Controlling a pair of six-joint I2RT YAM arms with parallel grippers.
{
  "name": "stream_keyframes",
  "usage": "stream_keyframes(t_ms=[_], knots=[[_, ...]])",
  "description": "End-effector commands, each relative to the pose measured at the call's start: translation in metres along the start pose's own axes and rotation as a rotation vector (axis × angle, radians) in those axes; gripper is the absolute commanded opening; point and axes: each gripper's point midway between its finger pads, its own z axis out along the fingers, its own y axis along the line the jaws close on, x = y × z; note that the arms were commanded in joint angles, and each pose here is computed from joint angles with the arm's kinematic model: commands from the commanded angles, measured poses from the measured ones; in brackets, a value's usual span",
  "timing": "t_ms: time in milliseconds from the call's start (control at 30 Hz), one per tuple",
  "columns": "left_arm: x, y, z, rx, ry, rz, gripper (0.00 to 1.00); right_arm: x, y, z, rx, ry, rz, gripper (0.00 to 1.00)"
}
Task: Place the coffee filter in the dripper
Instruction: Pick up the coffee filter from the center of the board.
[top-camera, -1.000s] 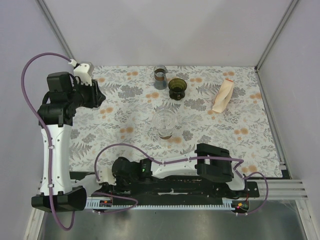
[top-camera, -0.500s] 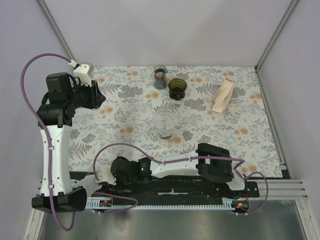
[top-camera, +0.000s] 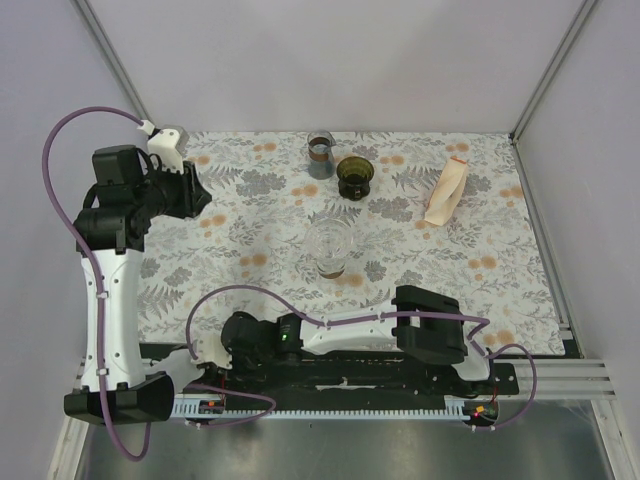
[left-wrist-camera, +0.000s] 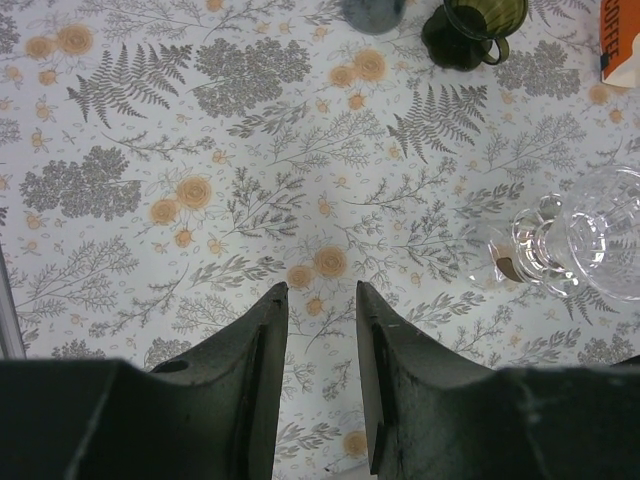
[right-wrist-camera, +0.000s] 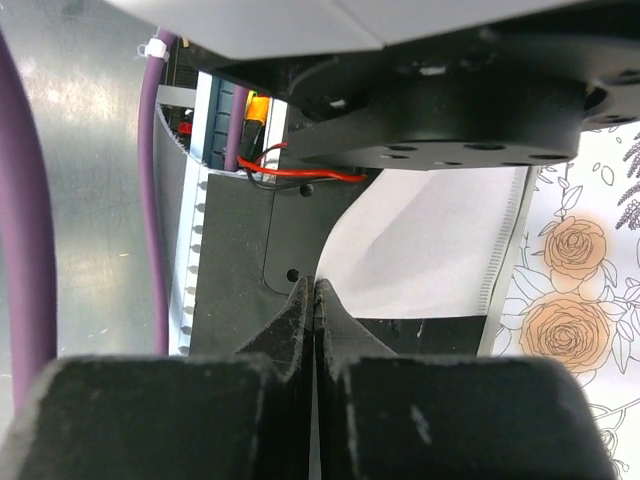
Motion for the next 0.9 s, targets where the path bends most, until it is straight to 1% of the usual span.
stream_keyframes(t_ms=[0, 100, 233, 500, 667, 767, 867], knots=[[-0.010, -0.010, -0.005, 0.058, -0.020, 0.036, 0.41, -0.027, -0.023, 0.002, 0.065, -0.130, 0.056, 0.00], [-0.015, -0.015, -0.009, 0.082, -0.023, 0.052, 0.41, -0.038, -0.036, -0.035, 0.079, -0.192, 0.072, 0.00], [-0.021, -0.022, -0.017, 0.121, -0.013, 0.085, 0.42, -0.041, -0.048, -0.076, 0.098, -0.248, 0.089, 0.00], [-0.027, -0.045, -0.040, 0.230, -0.018, 0.177, 0.45, -0.052, -0.058, -0.140, 0.111, -0.338, 0.120, 0.00], [-0.016, -0.061, -0.047, 0.347, 0.047, 0.225, 0.46, -0.054, -0.056, -0.186, 0.127, -0.359, 0.090, 0.00], [-0.013, -0.075, -0.052, 0.438, 0.074, 0.257, 0.46, -0.047, -0.058, -0.216, 0.147, -0.361, 0.081, 0.00], [-0.016, -0.086, -0.052, 0.479, 0.078, 0.291, 0.46, -0.033, -0.055, -0.243, 0.155, -0.357, 0.059, 0.00]])
